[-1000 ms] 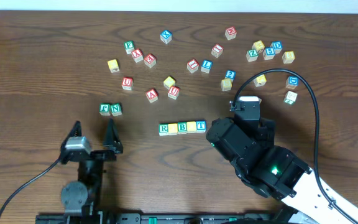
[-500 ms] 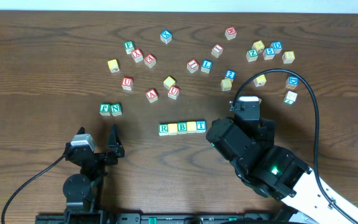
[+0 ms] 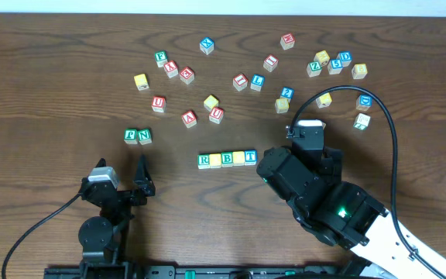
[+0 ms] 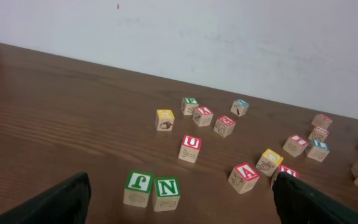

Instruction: Spell out ROBOT

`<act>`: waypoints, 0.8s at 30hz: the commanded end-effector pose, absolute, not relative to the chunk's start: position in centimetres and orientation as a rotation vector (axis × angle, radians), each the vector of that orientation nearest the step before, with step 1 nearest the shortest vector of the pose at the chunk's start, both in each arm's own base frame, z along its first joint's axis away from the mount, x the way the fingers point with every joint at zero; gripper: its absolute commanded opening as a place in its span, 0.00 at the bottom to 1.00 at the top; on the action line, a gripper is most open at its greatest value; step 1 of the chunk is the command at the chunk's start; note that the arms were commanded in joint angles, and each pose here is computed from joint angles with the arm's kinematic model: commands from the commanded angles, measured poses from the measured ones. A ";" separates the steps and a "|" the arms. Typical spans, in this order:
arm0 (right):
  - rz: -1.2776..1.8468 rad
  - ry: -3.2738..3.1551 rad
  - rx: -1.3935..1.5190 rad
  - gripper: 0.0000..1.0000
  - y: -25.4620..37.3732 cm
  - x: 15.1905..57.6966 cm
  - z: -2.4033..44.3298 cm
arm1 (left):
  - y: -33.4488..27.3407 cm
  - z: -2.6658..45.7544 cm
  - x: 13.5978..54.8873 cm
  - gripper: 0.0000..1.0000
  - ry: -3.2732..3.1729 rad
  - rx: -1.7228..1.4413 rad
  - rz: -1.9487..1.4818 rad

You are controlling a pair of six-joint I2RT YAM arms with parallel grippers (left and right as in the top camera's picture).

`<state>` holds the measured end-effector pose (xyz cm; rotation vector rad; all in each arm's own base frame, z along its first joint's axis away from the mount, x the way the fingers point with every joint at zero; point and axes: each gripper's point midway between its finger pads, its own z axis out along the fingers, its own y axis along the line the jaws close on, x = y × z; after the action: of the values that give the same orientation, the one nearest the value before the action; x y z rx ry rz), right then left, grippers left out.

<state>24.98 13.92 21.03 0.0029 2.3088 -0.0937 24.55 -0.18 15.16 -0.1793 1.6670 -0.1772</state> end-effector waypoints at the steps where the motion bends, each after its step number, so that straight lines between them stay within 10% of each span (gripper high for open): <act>1: -0.111 2.287 0.026 0.99 13.3 25.2 21.5 | -0.3 13.8 24.4 0.92 1.716 -0.170 -0.175; 24: 0.158 1.714 -0.245 0.99 10.6 25.6 18.5 | -0.3 13.8 24.4 0.92 1.716 -0.170 -0.176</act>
<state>25.98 10.94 17.20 -0.0856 1.7943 0.1765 24.50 -0.19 15.23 -0.1794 1.6700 -0.1774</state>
